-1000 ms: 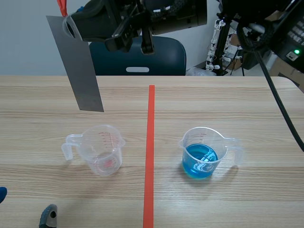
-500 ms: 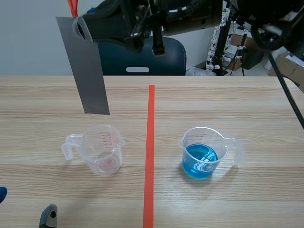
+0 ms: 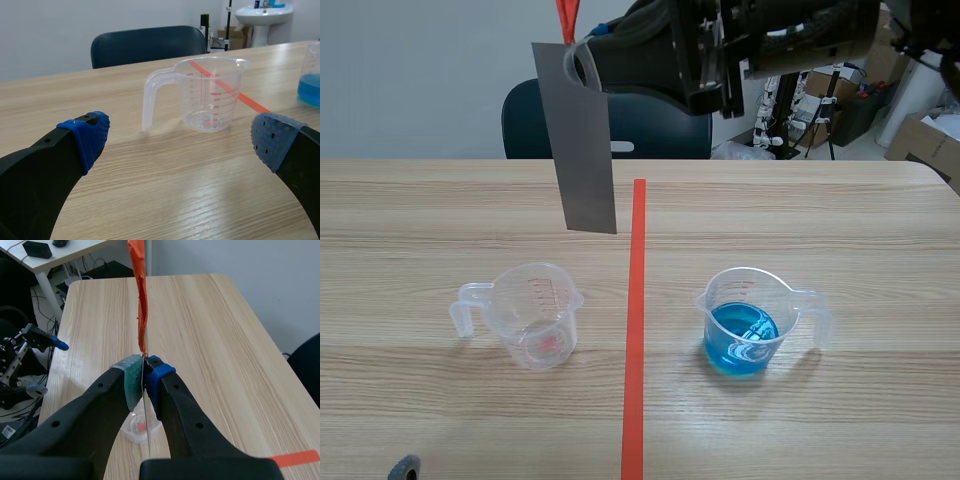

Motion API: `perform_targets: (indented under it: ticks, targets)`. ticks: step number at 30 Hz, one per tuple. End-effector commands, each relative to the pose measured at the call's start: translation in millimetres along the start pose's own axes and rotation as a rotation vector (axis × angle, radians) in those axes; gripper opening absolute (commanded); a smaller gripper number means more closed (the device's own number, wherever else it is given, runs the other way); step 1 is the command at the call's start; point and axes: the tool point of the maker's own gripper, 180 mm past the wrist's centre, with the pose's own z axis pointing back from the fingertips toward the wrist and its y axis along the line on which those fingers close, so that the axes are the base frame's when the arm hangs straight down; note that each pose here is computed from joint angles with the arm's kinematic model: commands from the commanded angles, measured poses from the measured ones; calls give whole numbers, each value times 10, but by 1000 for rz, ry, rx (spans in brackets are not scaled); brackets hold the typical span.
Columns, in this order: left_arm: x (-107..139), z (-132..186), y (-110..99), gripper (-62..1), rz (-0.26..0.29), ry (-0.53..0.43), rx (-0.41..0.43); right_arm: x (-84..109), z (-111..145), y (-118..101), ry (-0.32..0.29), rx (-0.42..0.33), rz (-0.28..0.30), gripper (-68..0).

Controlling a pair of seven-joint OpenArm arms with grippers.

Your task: Do the redox reaction experiment. move the plate over the blue solution

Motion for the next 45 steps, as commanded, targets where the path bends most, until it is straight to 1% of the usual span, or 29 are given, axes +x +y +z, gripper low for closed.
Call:
perform_targets:
  ticks: [1,8,13,17,21,23,24,27,28,31,33,36,38,41,43,44,45]
  targets:
    - [30,25,19,-11,-2,0,-15,150,69,18,-32,16,39,-669]
    - [61,124,99,-11,-24,20,-53,78,347,-110,-3,-44,37,-669]
    - [102,228,115,-11,-11,32,-94,27,578,-206,27,-96,38,-669]
    - [192,318,115,-11,-8,12,-124,37,779,-279,32,-142,46,-669]
    - [240,415,150,-11,-18,26,-154,77,996,-344,29,-189,59,-669]
    - [331,421,160,-11,-24,4,-183,90,1096,-370,34,-211,65,-669]
    - [414,418,162,-11,-24,-24,-198,94,1143,-381,37,-221,68,-669]
    - [663,351,219,-13,-16,-92,-196,122,1275,-410,42,-249,78,-669]
    - [741,324,215,-13,-13,-109,-207,124,1315,-415,45,-257,79,-669]
    - [922,212,206,-17,0,-128,-242,131,1427,-427,50,-280,82,-669]
    - [1043,134,202,-61,9,-142,-262,126,1482,-423,48,-290,77,-669]
    - [1197,23,173,-165,9,-155,-296,54,1532,-401,62,-296,57,-669]
    - [1294,-38,154,-232,0,-169,-321,-5,1550,-377,71,-296,40,-669]
    - [1413,-93,110,-357,-9,-178,-381,-99,1542,-325,89,-285,31,-669]
    - [1466,-134,82,-465,-15,-178,-429,-168,1528,-278,108,-273,31,-669]
    - [1447,-174,64,-516,-24,-158,-451,-187,1521,-253,106,-267,24,-669]
    - [1399,-222,48,-541,-41,-124,-470,-207,1515,-226,106,-262,16,-669]
